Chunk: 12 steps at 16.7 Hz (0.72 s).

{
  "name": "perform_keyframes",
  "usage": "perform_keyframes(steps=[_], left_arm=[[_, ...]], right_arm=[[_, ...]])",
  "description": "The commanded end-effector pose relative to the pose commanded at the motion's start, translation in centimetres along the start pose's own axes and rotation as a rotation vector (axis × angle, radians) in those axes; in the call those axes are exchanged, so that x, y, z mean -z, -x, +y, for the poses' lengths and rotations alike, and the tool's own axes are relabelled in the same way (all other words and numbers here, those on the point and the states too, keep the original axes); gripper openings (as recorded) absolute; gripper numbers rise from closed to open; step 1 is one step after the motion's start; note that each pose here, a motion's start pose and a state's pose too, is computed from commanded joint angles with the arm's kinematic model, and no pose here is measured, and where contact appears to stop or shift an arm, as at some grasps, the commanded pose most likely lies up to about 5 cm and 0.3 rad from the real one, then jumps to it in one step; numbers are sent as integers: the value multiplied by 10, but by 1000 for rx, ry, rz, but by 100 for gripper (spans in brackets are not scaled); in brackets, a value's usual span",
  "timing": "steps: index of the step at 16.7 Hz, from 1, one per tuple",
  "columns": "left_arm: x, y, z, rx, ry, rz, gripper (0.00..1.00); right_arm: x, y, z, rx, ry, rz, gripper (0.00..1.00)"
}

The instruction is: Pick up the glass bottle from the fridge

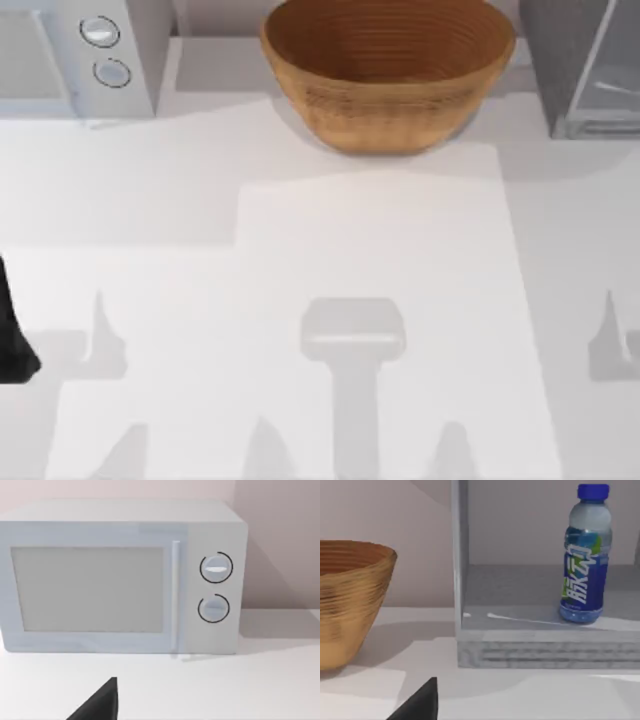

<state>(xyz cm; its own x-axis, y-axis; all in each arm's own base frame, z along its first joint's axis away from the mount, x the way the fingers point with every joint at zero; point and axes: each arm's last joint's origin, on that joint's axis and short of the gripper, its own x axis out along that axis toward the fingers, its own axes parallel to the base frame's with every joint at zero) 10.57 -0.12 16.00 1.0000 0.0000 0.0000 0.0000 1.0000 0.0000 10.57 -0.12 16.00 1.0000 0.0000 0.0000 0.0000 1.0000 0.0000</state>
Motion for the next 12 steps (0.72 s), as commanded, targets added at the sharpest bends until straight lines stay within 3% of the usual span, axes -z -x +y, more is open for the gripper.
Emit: perform_keyframes(steps=[6, 12], left_arm=[[0, 0, 0, 0, 0, 0, 100], [0, 0, 0, 0, 0, 0, 100]], right_arm=[[-7, -6, -3, 0, 5, -15, 100], [-18, -38, -20, 6, 16, -26, 100]])
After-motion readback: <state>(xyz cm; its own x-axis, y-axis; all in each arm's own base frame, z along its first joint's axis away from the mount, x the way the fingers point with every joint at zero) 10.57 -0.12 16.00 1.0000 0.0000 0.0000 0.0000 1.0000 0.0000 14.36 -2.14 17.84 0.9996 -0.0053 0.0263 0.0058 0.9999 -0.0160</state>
